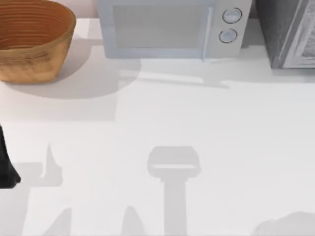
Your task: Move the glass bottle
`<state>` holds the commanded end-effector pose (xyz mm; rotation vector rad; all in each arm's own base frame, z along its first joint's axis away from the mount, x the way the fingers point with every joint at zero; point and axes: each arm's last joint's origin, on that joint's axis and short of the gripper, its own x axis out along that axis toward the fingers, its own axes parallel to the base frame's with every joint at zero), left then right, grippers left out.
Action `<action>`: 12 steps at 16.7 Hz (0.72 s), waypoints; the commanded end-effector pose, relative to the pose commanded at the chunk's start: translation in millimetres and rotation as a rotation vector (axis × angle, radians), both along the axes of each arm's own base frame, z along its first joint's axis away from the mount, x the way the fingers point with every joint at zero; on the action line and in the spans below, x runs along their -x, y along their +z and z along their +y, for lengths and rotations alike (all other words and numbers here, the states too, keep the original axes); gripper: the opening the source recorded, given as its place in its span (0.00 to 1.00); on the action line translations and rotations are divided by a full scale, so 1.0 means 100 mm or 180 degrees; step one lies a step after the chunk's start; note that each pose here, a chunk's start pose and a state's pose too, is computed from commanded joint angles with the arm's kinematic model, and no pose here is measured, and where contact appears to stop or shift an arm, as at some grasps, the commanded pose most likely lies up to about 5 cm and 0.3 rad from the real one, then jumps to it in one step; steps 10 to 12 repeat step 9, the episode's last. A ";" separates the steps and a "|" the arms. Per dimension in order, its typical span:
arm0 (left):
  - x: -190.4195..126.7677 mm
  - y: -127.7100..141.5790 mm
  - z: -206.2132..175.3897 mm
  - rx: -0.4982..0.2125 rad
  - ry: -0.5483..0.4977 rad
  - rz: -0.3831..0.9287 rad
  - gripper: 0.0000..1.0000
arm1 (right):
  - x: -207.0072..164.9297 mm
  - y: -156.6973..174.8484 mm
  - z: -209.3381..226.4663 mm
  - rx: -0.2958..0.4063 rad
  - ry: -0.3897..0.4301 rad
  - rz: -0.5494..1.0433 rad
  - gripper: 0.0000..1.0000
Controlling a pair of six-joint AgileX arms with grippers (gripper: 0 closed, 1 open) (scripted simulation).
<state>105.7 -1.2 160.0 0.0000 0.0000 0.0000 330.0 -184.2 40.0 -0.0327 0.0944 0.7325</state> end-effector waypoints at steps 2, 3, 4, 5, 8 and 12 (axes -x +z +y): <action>0.00 0.00 0.00 0.0000 0.0000 0.0000 1.00 | 0.00 0.00 0.00 0.0000 0.0000 0.0000 0.90; 0.00 0.00 0.00 0.0000 0.0000 0.0000 1.00 | 0.00 0.00 0.00 0.0000 0.0000 0.0000 0.98; 0.00 0.00 0.00 0.0000 0.0000 0.0000 1.00 | 0.00 0.00 0.00 0.0000 0.0000 0.0000 1.00; 0.00 0.00 0.00 0.0000 0.0000 0.0000 1.00 | 0.00 0.00 0.00 0.0000 0.0000 0.0000 1.00; 0.00 0.00 0.00 0.0000 0.0000 0.0000 1.00 | 0.00 0.00 0.00 0.0000 0.0000 0.0000 1.00; 0.00 0.00 0.00 0.0000 0.0000 0.0000 1.00 | 0.00 0.00 0.00 0.0000 0.0000 0.0000 1.00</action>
